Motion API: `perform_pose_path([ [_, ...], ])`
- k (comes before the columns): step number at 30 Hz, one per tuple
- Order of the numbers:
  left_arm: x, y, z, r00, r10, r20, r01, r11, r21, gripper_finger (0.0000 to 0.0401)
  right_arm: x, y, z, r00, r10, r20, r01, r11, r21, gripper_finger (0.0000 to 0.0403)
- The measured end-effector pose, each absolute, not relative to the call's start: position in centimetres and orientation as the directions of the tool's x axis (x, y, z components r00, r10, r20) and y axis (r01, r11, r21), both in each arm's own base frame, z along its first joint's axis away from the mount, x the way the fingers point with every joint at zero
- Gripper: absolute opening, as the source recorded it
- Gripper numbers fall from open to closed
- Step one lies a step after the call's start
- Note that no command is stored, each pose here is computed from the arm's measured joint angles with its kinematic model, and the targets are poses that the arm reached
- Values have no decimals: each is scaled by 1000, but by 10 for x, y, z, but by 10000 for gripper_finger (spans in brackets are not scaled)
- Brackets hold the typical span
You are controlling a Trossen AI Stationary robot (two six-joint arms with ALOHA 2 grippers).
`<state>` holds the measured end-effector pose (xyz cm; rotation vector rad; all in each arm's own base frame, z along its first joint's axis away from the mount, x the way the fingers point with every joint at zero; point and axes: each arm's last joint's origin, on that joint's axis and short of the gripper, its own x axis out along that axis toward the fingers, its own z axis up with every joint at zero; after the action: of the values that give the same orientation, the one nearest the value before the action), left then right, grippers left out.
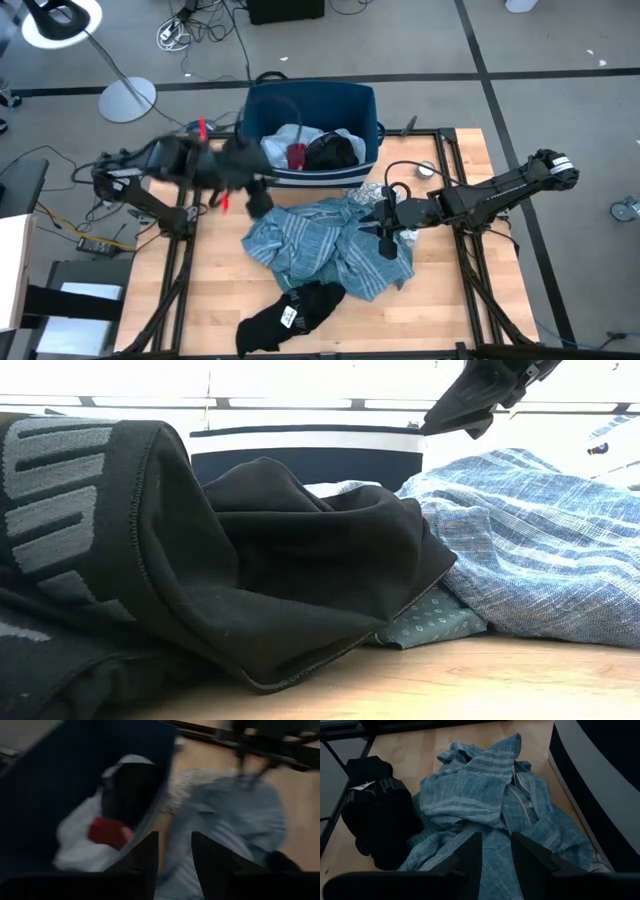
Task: Sort clothes
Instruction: Put the black boxer into the blue laundry organizer
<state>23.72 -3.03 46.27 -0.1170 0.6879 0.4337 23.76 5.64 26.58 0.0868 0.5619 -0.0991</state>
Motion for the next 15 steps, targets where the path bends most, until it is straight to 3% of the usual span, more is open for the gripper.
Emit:
perform_pose_path([
  [6,240,-87,439,711,226,-666,-311,950,-10,121,238,56,266,843,-70,-534,123,990,64,105],
  [15,248,-144,383,604,132,-786,-264,964,-41,121,238,56,267,847,-70,-527,131,988,79,105],
])
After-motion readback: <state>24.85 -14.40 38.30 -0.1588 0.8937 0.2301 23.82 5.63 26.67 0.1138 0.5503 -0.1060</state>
